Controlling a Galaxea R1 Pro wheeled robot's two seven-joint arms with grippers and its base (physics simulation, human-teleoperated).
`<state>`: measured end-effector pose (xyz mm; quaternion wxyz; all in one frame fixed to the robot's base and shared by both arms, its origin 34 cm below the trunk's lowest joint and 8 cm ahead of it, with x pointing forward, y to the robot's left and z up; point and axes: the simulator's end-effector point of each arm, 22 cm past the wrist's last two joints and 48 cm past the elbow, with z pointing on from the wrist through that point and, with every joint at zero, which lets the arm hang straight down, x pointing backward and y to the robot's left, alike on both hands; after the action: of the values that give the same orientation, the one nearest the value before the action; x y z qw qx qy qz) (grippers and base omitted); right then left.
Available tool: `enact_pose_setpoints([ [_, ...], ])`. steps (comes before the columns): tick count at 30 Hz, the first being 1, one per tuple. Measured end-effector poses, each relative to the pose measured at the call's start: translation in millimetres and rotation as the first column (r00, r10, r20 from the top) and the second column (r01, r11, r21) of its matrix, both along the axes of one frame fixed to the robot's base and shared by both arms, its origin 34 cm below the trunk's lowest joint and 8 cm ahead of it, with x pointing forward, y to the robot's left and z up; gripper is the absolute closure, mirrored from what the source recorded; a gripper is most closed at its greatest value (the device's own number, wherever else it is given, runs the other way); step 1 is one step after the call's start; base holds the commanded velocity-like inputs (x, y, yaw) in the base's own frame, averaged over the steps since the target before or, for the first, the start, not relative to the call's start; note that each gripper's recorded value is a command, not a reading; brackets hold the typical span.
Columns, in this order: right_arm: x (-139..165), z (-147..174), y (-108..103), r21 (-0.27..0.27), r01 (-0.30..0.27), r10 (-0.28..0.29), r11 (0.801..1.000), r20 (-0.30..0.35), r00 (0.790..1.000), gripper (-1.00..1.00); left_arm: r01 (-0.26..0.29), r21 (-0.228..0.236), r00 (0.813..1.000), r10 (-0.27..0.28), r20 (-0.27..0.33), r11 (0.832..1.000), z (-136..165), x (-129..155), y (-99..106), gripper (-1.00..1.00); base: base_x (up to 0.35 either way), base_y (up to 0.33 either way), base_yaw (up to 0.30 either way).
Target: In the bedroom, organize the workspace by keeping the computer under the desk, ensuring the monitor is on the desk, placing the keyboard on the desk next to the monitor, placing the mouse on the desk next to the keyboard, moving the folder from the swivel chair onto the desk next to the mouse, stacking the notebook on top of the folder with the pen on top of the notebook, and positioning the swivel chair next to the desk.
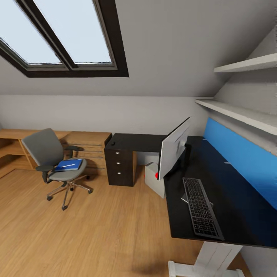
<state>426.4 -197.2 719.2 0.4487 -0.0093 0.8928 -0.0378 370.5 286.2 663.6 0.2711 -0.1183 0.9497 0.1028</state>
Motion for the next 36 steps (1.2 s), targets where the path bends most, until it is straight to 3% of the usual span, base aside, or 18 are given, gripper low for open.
enact_pose_setpoints([
  [16,0.0,-0.1,-0.9,-0.001,0.0,0.0,1.0,0.0,1.0,-1.0,0.0,0.0,1.0,0.0,0.001,1.0,0.1,0.2,-0.1,-1.0,0.0,-0.335,0.0],
  [36,-1.2,3.0,-1.2,-0.002,0.001,-0.001,1.0,0.002,1.0,-1.0,-0.001,0.002,1.0,0.001,0.011,1.0,3.9,0.3,0.6,-1.0,0.0,-0.028,0.0],
])
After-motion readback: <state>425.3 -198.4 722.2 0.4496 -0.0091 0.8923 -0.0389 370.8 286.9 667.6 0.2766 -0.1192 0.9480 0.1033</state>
